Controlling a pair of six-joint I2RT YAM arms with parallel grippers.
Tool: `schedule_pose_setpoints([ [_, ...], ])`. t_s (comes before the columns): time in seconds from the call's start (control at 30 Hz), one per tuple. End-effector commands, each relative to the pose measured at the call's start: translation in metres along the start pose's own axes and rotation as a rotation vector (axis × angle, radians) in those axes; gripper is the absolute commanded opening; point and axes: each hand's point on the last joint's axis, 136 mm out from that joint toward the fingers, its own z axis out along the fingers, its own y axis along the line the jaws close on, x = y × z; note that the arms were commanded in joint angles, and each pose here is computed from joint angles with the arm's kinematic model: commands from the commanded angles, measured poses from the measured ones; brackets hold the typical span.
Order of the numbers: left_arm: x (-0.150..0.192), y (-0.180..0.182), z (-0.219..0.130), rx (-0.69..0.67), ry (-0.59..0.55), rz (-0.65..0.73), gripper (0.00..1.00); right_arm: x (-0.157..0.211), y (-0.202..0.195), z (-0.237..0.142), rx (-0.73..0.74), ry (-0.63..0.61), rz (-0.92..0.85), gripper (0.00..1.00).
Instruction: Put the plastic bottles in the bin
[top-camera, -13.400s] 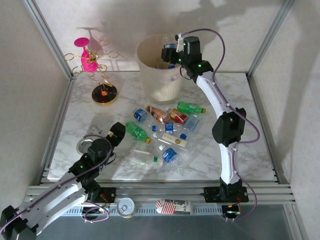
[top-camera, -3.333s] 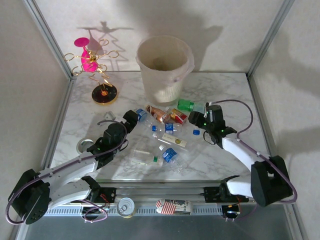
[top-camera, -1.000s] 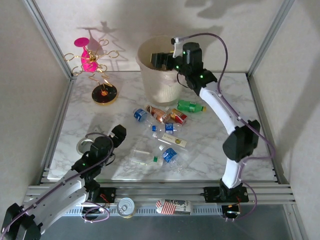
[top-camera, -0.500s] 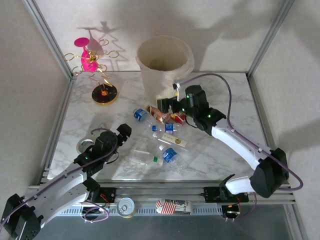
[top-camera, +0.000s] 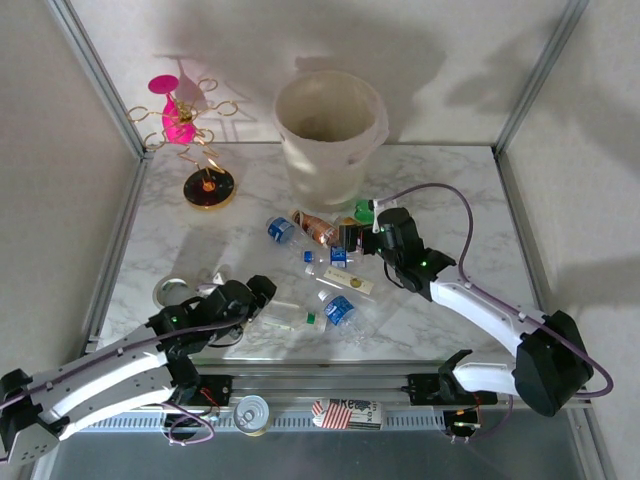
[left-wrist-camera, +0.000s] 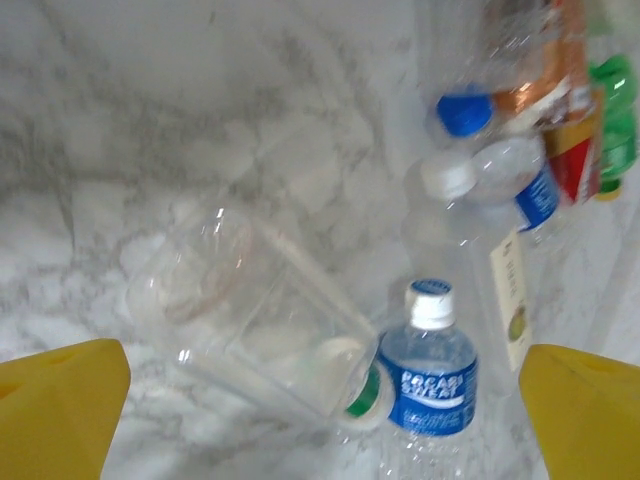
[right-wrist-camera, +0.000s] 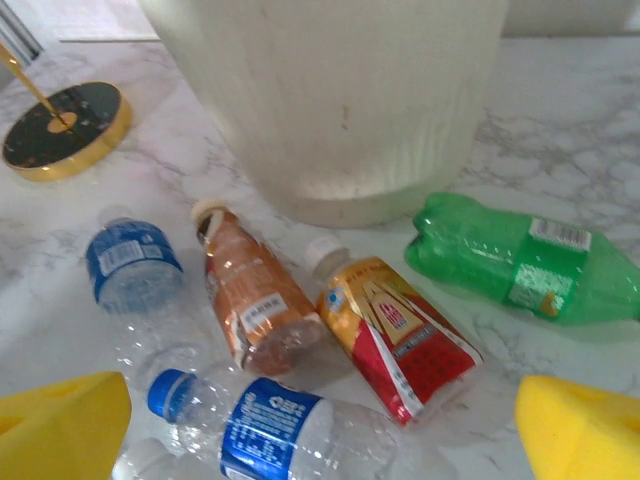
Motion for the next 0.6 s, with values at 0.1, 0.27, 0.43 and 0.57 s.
schedule_pose_setpoints([
  [0.1,0.028,0.022,0.013,-0.155,0.079,-0.08,1.0,-0.008,-0.004,-0.007,0.009,-0.08,0.06,0.99],
  [0.27,0.026,0.011,0.022,-0.132,0.044,-0.116,1.0,-0.001,-0.012,-0.013,0.036,-0.084,0.058,0.99],
  [0.43,0.032,0.002,0.041,-0.065,0.051,-0.211,1.0,0.002,-0.019,-0.02,0.054,-0.095,0.059,0.99],
  [0.57,0.033,-0.004,0.056,-0.046,0.034,-0.239,1.0,0.005,-0.024,-0.024,0.073,-0.099,0.063,0.99],
])
